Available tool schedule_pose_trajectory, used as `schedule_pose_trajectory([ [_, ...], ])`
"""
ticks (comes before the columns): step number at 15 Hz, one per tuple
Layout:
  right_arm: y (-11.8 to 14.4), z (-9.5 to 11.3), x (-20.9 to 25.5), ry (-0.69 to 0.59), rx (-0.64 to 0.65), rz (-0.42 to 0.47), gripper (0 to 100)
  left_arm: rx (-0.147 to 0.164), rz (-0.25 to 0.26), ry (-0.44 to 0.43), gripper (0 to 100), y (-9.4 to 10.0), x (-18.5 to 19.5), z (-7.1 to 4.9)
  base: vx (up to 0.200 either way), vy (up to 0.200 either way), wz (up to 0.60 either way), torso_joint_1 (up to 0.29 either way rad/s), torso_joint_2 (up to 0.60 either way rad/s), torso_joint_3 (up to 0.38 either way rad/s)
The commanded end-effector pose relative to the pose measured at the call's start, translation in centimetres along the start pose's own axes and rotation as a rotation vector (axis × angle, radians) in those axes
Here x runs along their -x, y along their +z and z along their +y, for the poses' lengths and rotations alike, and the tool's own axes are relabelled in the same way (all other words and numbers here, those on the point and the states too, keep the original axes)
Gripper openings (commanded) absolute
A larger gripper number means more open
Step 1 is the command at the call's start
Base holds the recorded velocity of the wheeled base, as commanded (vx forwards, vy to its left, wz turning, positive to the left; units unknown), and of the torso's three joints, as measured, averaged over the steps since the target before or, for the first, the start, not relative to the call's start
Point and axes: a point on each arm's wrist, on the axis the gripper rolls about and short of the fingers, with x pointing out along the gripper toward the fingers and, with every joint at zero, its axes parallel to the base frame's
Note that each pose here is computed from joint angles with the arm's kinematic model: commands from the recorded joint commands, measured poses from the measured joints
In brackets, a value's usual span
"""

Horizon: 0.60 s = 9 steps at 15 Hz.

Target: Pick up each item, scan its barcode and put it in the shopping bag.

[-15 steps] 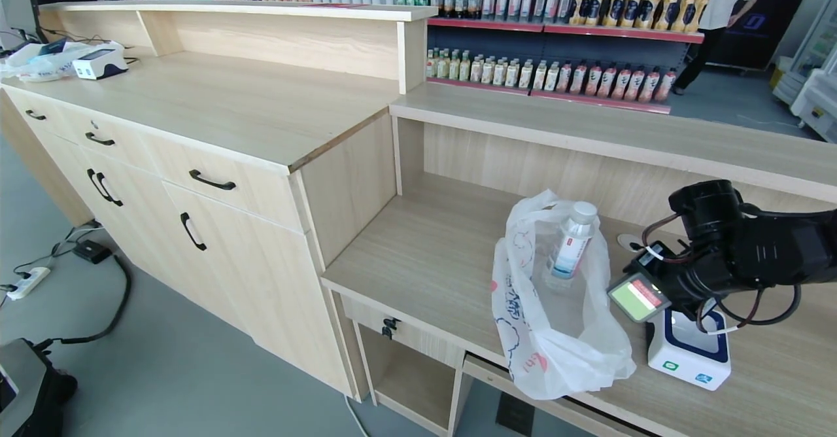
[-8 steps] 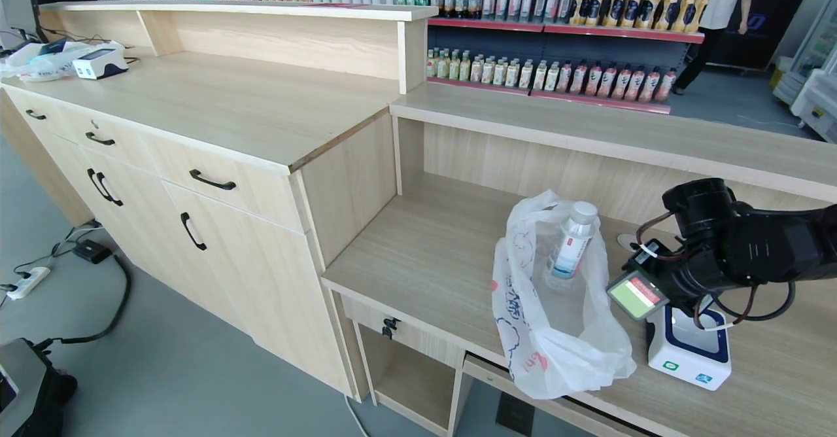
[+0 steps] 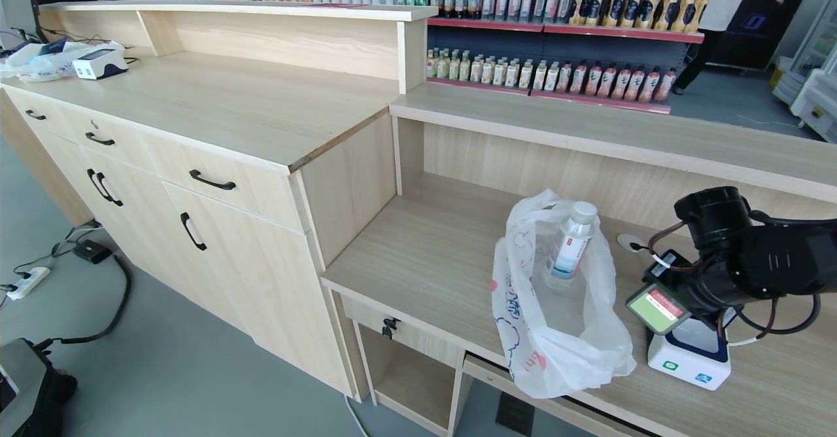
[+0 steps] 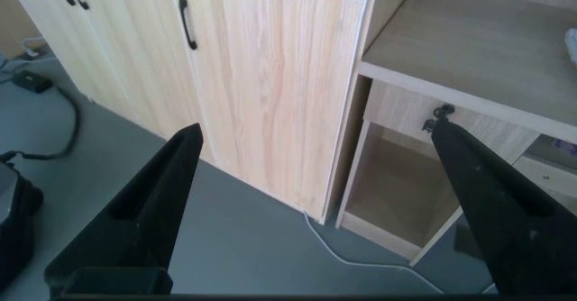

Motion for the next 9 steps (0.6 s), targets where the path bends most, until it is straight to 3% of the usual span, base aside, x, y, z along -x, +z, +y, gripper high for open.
schedule_pose_trajectory([
  [1,0.02,-0.25,0.28,-0.004,0.004,-0.006,0,0.0,0.0,0.0,100,0.0,0.0,0.0,0.0,0.0,0.0,0.0,0.0,0.0],
  [9,0.44,-0.18,0.93,0.014,0.004,-0.023,0,0.0,0.0,0.0,100,0.0,0.0,0.0,0.0,0.0,0.0,0.0,0.0,0.0],
])
